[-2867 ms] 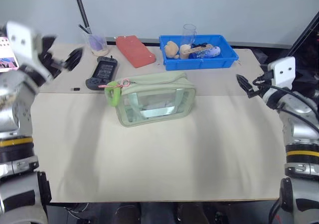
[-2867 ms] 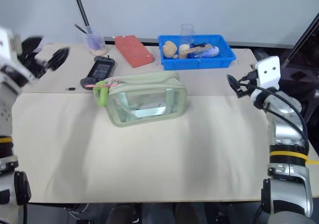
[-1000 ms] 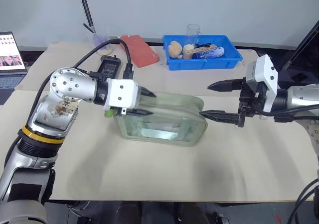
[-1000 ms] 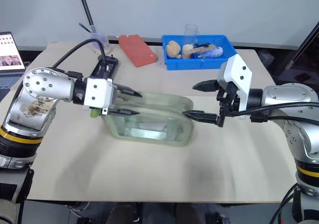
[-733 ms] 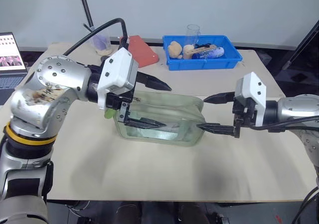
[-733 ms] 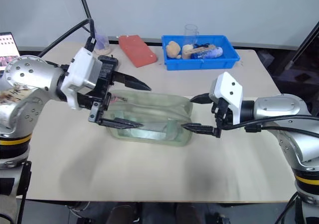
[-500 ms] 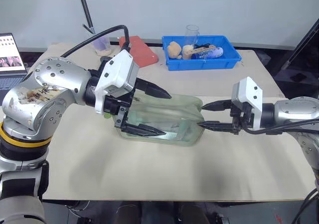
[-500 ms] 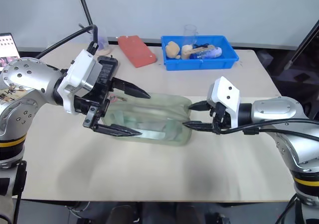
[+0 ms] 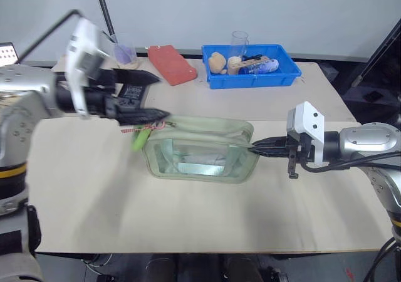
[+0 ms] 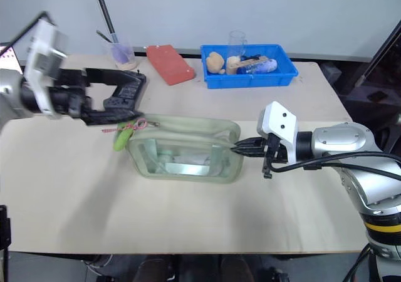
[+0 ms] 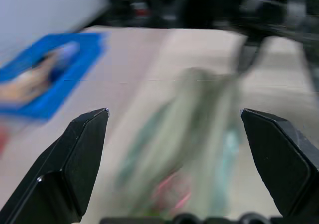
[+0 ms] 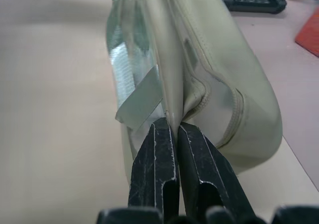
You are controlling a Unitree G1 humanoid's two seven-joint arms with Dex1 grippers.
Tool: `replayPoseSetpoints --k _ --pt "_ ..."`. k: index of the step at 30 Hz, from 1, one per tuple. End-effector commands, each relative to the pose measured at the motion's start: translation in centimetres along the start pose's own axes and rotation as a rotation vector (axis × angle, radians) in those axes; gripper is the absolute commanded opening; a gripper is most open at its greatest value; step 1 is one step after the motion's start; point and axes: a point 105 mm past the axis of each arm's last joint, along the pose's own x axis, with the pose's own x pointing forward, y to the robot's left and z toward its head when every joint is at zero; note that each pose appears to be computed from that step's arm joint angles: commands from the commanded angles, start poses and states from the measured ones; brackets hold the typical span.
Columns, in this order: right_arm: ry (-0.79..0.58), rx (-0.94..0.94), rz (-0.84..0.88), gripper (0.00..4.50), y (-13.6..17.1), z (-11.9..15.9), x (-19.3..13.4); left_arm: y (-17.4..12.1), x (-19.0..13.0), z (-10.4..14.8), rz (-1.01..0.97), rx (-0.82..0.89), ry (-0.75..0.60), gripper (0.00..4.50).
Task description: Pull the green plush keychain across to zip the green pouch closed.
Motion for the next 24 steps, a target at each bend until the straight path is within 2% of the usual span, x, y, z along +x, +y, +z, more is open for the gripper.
replayPoseSetpoints --k 1,5,14,18,22,24 --pt "-0.021 -0.051 -0.016 0.01 -0.5 0.8 -0.2 1.2 -1.7 -1.0 0.096 -0.052 -0.001 4.5" --pt "-0.022 -0.054 -0.022 0.01 -0.8 0.7 -0.1 2.1 -2.4 -3.6 0.18 -0.127 0.021 4.5" --pt "-0.024 -0.057 -0.028 0.01 -0.9 0.9 -0.3 1.5 -3.0 -7.5 0.227 -0.22 0.079 4.5" --pt "-0.022 -0.059 -0.03 0.01 -1.0 0.9 -0.2 0.3 -1.6 -8.8 0.192 -0.256 0.087 4.5" --pt "-0.023 -0.058 -0.028 0.01 -1.0 0.8 -0.1 0.0 -0.2 -9.1 0.186 -0.263 0.059 4.5" --pt "-0.021 -0.058 -0.026 0.0 -0.9 0.7 0.0 -0.2 0.4 -9.1 0.177 -0.265 0.051 3.97"
